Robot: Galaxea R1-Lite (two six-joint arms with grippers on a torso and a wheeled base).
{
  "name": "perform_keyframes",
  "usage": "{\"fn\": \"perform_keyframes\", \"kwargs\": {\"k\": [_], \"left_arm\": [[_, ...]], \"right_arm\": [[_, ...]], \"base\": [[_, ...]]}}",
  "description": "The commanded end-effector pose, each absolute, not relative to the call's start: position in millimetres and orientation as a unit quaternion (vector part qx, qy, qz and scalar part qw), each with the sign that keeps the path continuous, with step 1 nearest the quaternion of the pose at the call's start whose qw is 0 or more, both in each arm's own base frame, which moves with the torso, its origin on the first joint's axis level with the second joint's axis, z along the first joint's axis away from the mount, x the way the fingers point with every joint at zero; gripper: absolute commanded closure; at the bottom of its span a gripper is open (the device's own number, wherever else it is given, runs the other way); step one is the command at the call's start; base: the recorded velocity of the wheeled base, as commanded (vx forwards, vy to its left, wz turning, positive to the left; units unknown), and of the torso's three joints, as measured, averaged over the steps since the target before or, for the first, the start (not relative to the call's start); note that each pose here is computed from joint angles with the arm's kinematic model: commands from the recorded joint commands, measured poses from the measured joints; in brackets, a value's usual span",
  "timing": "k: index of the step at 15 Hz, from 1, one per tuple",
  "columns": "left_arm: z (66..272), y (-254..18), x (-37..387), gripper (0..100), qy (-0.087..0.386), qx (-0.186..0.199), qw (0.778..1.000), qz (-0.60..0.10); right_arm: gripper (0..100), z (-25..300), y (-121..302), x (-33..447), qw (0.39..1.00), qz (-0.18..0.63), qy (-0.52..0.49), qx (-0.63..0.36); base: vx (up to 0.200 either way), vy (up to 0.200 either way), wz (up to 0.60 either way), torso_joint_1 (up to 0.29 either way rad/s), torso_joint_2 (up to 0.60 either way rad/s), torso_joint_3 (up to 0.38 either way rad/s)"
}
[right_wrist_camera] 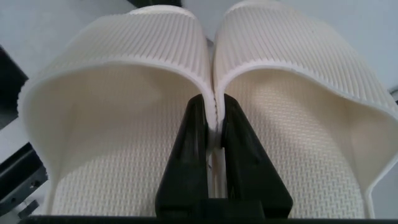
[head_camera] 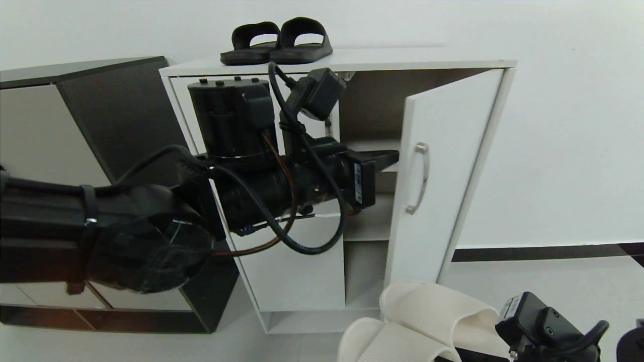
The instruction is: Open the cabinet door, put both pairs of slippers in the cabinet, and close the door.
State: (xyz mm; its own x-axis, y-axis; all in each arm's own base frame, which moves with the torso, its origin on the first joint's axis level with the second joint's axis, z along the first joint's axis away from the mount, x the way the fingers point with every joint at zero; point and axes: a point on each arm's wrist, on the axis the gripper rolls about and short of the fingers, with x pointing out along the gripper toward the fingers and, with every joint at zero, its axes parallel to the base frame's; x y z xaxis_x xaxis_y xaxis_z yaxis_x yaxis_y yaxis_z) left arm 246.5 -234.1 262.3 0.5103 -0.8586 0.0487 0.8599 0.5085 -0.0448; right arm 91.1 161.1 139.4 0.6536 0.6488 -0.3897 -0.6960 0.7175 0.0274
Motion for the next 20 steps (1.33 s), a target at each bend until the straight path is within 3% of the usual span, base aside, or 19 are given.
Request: {"fn": "perform_keyframes", "kwargs": {"k": [1, 4, 7, 10, 12, 13, 16, 18, 20], "left_arm": [[260, -241, 238, 100, -0.013, -0.032, 0.864, -0.503], [277, -200, 250, 100, -0.063, -0.047, 0.911, -0.405], [307, -140, 224, 100, -0.108, -0.058, 0.944, -0.307], [305, -84, 151, 100, -0.060, -0.050, 0.979, -0.190], [273, -52, 105, 100, 0.016, -0.034, 0.993, -0.109], [247, -33, 88, 100, 0.047, -0.024, 0.998, -0.036], [185, 5, 28, 100, 0.031, -0.020, 0.991, 0.127], [151, 9, -4, 100, 0.000, -0.022, 0.972, 0.233], [119, 7, -19, 100, -0.008, -0.011, 0.971, 0.240]], "right_arm": [[100, 141, 160, 90, 0.907, 0.373, 0.186, -0.059], [100, 143, 169, 98, 0.921, 0.337, 0.190, -0.038], [100, 140, 191, 120, 0.946, 0.258, 0.195, -0.025], [100, 129, 203, 159, 0.979, 0.098, 0.176, -0.035], [100, 128, 204, 172, 0.983, 0.074, 0.165, -0.008], [100, 126, 197, 177, 0.984, 0.059, 0.166, -0.009], [100, 122, 178, 175, 0.984, 0.038, 0.173, -0.013], [100, 124, 175, 173, 0.985, 0.038, 0.167, -0.007], [100, 125, 174, 173, 0.986, 0.037, 0.165, -0.006]], "base": [[-0.200, 0.000, 0.00, 0.002, 0.01, 0.002], [0.000, 0.000, 0.00, 0.000, 0.00, 0.000], [0.000, 0.000, 0.00, 0.000, 0.00, 0.000], [0.000, 0.000, 0.00, 0.000, 0.00, 0.000], [0.000, 0.000, 0.00, 0.000, 0.00, 0.000], [0.000, 0.000, 0.00, 0.000, 0.00, 0.000], [0.000, 0.000, 0.00, 0.000, 0.00, 0.000], [0.000, 0.000, 0.00, 0.000, 0.00, 0.000], [0.000, 0.000, 0.00, 0.000, 0.00, 0.000]]}}
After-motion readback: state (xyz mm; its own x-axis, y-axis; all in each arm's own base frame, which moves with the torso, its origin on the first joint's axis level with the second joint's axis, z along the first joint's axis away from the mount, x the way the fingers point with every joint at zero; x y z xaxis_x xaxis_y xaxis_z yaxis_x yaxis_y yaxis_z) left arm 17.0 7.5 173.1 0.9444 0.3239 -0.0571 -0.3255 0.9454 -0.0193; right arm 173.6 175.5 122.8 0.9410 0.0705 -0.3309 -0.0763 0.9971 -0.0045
